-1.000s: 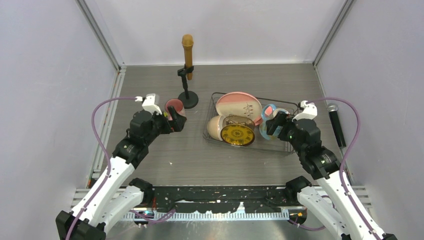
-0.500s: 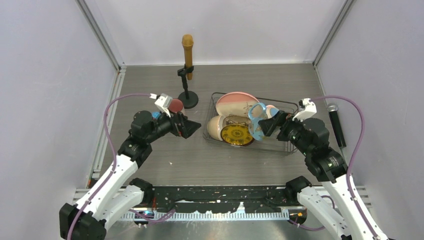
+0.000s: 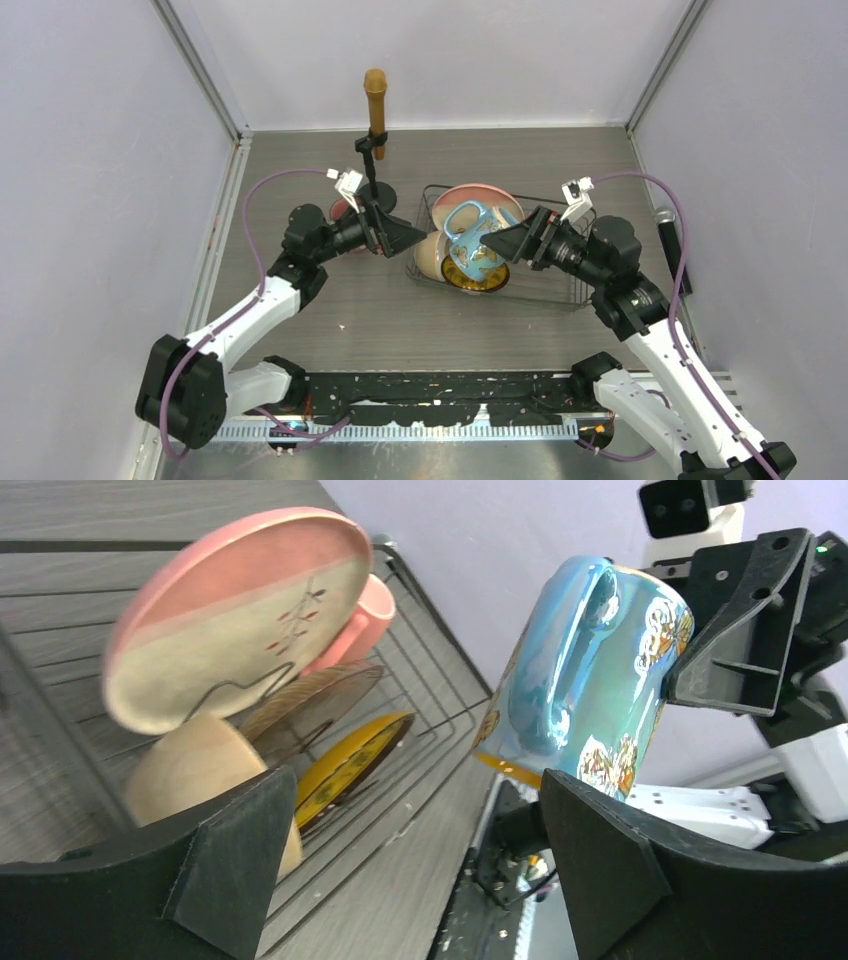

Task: Unload the mixed dishes from the dish rack
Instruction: Place the cup at the center of the board.

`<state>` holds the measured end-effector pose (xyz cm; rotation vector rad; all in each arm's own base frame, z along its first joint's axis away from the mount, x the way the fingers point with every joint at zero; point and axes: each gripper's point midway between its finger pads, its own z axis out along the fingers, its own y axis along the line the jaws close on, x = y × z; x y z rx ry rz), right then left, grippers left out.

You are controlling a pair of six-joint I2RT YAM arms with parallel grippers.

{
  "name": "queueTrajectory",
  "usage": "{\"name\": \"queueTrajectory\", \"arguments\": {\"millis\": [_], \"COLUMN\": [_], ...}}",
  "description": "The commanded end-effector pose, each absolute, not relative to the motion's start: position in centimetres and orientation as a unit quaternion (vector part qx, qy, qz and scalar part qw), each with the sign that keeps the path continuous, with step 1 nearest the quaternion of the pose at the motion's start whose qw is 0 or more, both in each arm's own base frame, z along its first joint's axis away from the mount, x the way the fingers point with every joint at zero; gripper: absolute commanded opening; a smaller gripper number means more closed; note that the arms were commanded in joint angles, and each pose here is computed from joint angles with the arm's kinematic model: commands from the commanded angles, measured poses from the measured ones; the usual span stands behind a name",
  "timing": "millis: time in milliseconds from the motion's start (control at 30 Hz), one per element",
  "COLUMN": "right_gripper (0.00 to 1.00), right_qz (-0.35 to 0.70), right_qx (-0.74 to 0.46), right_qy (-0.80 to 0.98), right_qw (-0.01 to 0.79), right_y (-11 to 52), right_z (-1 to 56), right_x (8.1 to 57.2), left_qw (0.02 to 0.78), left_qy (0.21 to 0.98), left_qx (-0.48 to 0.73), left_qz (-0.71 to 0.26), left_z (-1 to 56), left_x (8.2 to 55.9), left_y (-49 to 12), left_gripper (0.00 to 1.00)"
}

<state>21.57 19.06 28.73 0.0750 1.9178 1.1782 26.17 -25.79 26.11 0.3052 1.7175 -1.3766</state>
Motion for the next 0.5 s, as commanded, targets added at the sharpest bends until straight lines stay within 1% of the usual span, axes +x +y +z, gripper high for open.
{"name": "queueTrajectory", "arguments": {"millis": [0,33,133,233,367,467], "right_gripper": [0.08,0.08,0.08,0.08,0.08,0.07], "right_qz": [0.574,0.576,0.583,0.586,0.589,0.606], "right_qx": [-0.021,-0.017,-0.009,0.007,0.021,0.026], "right_qy": [0.669,0.670,0.665,0.655,0.649,0.638], "right_qw": [0.472,0.469,0.466,0.477,0.482,0.474], "right_y": [21.0,21.0,21.2,21.0,20.9,21.3], "right_z": [36.2,36.1,35.7,35.6,35.5,35.5], "right_x": [20.8,20.9,21.3,21.8,22.4,22.5], "left_qw": [0.456,0.456,0.468,0.487,0.493,0.493], "left_qy": [0.630,0.631,0.634,0.628,0.615,0.616], "left_qx": [0.153,0.145,0.096,0.074,0.073,0.062], "left_qz": [-0.609,-0.611,-0.608,-0.603,-0.611,-0.611], "left_z": [31.1,31.2,31.1,31.1,31.6,31.4], "left_x": [25.4,25.6,26.7,26.8,26.1,26.3], "left_y": [-28.4,-28.8,-29.4,-30.1,-30.9,-31.3], "left_gripper": [0.92,0.88,0.85,0.85,0.85,0.81]}}
